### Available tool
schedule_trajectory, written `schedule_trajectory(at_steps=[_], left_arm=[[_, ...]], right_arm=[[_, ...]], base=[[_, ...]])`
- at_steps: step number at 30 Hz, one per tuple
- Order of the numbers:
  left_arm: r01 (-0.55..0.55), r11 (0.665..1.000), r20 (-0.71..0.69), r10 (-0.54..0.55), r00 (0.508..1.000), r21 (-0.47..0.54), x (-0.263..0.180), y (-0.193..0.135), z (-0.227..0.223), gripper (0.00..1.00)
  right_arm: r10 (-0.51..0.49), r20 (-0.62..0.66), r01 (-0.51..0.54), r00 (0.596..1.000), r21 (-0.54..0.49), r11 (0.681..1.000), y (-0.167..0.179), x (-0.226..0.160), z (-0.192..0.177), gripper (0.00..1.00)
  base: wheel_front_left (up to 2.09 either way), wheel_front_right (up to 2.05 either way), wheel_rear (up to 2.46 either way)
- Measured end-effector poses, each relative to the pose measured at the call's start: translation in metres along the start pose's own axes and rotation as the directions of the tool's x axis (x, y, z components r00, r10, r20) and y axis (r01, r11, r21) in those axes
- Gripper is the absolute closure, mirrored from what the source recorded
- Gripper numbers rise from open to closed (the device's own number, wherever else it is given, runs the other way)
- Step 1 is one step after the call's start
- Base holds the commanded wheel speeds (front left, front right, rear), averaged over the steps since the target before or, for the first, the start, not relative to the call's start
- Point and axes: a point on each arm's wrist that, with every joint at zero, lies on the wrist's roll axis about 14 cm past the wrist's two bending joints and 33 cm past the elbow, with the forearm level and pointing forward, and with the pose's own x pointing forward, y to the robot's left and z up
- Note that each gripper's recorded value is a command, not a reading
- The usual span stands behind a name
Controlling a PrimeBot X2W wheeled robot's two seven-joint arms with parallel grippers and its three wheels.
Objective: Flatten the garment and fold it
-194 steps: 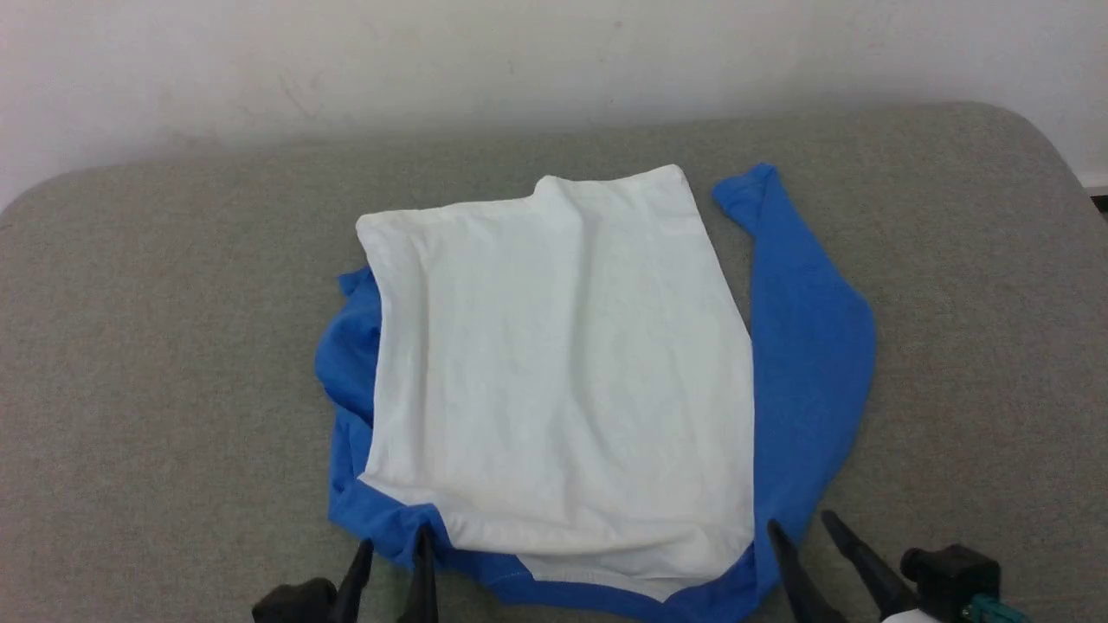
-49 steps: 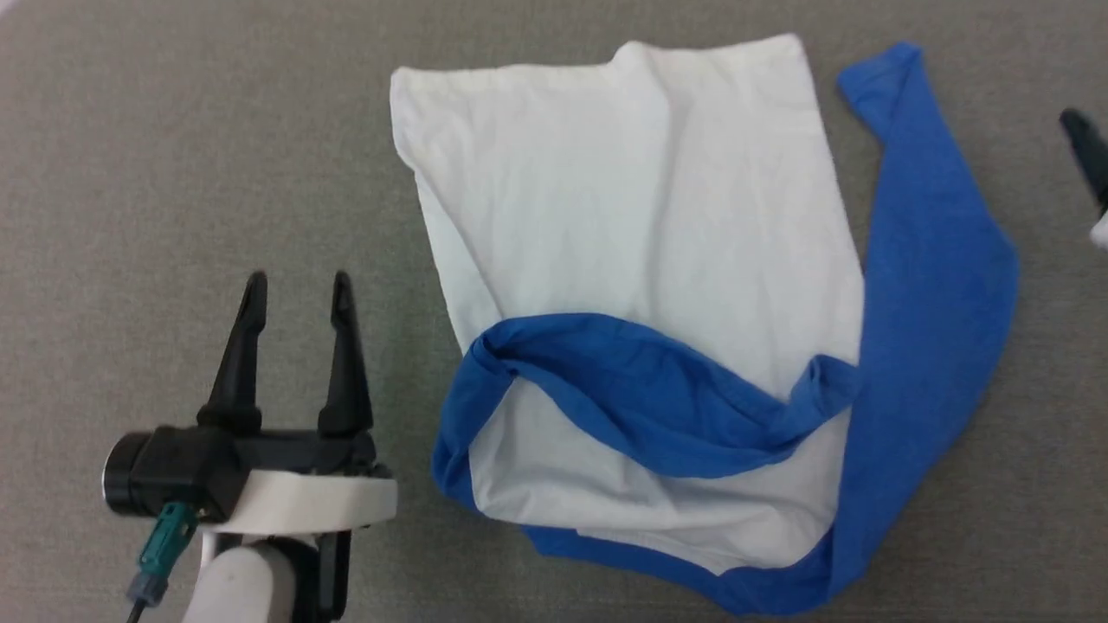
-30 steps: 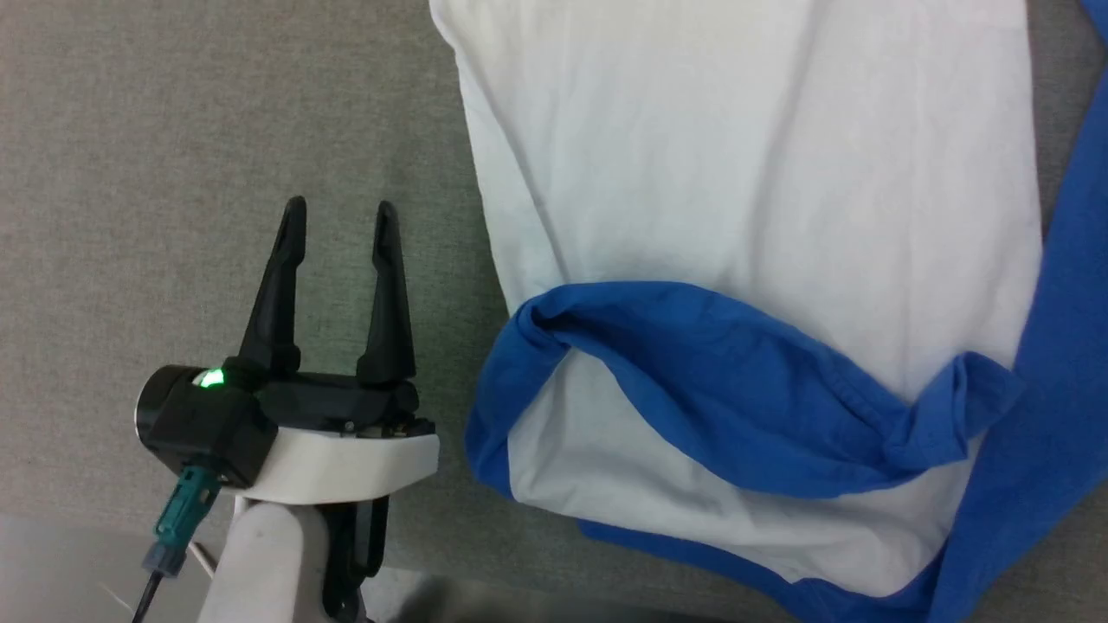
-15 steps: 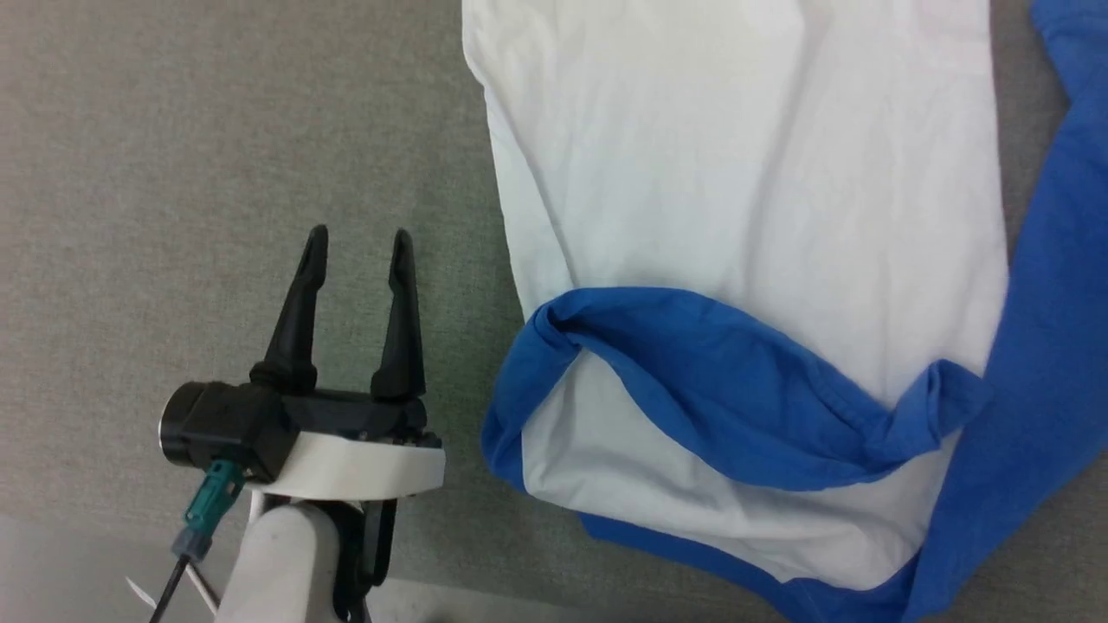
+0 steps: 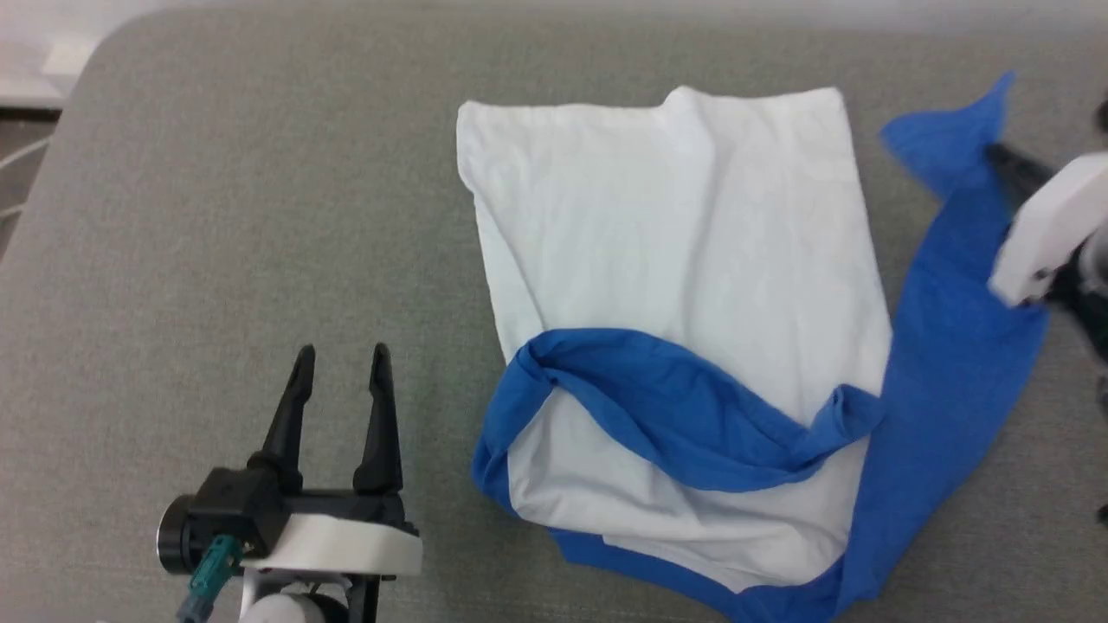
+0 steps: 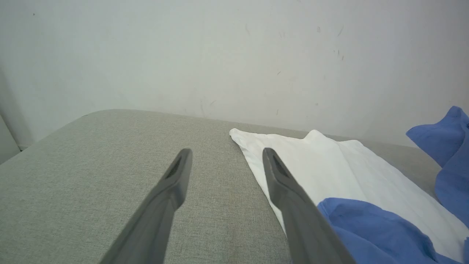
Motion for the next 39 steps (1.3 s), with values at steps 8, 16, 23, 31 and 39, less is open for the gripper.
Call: schedule_trajectory(at_steps=[8, 16, 23, 31, 39], left_arm=[[0.033, 0.999, 0.068, -0.033, 0.997, -0.012, -0.014, -0.009, 0.025, 0.00], [0.062, 0.998, 0.086, -0.059, 0.995, -0.027, -0.019, -0.019, 0.031, 0.00], [0.049, 0.998, 0.036, -0.048, 0.998, -0.038, -0.018, -0.017, 0.015, 0.00], [0.034, 0.998, -0.003, -0.034, 0.999, -0.044, -0.016, -0.014, 0.002, 0.00], [0.030, 0.998, 0.008, -0.030, 1.000, -0.048, -0.012, -0.014, 0.006, 0.00]], right_arm=[[0.241, 0.099, -0.241, 0.965, -0.014, 0.970, 0.112, -0.056, 0.004, 1.00], [0.458, 0.118, -0.466, 0.881, 0.058, 0.883, 0.226, -0.079, -0.009, 1.00], [0.605, -0.002, -0.600, 0.796, 0.126, 0.790, 0.287, -0.084, -0.067, 1.00], [0.637, -0.126, -0.604, 0.761, 0.223, 0.766, 0.303, -0.089, -0.136, 0.00], [0.630, 0.131, -0.643, 0.765, 0.140, 0.753, 0.307, -0.093, -0.083, 0.00]], base=[[0.00, 0.00, 0.00], [0.00, 0.00, 0.00], [0.00, 0.00, 0.00], [0.00, 0.00, 0.00], [0.00, 0.00, 0.00]])
